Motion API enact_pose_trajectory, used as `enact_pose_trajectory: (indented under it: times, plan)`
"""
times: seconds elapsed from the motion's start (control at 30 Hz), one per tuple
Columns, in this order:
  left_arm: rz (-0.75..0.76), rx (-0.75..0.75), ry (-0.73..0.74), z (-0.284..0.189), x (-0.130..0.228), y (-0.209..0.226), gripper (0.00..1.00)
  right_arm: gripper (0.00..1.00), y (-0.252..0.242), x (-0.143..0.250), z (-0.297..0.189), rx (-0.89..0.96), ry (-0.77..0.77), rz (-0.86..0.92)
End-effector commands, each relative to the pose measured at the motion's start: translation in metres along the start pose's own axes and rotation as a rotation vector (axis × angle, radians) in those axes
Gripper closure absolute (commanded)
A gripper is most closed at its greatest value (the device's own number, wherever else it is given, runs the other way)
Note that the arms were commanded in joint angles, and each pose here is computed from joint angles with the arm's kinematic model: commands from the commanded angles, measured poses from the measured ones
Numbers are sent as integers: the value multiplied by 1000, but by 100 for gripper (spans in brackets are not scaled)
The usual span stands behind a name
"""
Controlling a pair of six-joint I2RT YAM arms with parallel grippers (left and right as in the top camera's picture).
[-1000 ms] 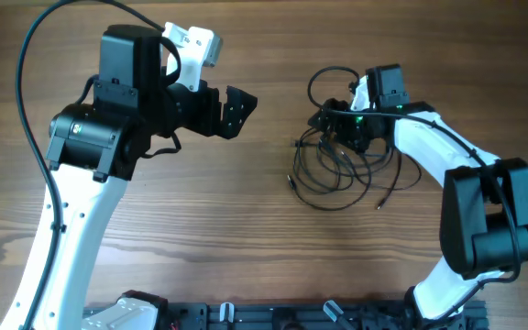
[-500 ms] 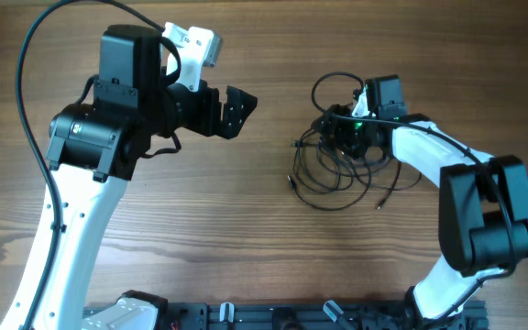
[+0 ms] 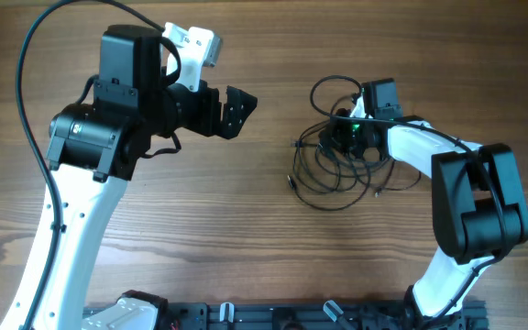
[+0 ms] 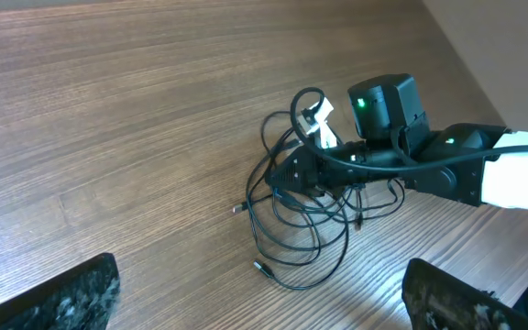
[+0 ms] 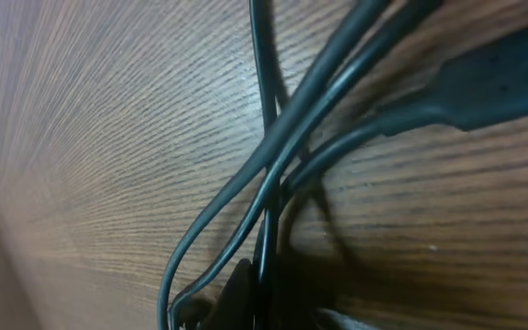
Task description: Untangle cables
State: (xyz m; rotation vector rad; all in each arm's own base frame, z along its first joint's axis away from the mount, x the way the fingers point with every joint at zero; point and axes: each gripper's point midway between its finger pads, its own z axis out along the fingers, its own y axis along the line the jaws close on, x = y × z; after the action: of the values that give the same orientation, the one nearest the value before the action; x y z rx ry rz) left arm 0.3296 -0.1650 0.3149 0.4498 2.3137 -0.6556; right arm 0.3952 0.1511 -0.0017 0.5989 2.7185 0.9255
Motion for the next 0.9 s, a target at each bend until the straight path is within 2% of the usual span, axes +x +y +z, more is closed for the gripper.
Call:
enact_pose_trajectory:
  times: [0.0,0.13,0.3,0.43,0.6,0.7,0.87]
  plan:
    - [-6,1,-10,-1,-4,0,0,96,8,-4,-5,-17,-8,-80]
    - [-6,1,-10,-1,-4,0,0,96,37,-20,-36,-60,-99,-150]
    - [-6,1,-10,-1,-4,0,0,95,97,-30,-109,-168,-262,-300]
    - [-6,1,-10,-1,-4,0,0,95,148,-21,-191,-291,-426,-414]
    - [-6,1,-10,-1,-4,0,0,96,185,3,-272,-410,-582,-513]
    - [-6,1,-10,-1,-4,0,0,96,190,19,-298,-435,-619,-543]
    - [-6,1,-10,-1,-4,0,0,96,184,32,-305,-423,-607,-554]
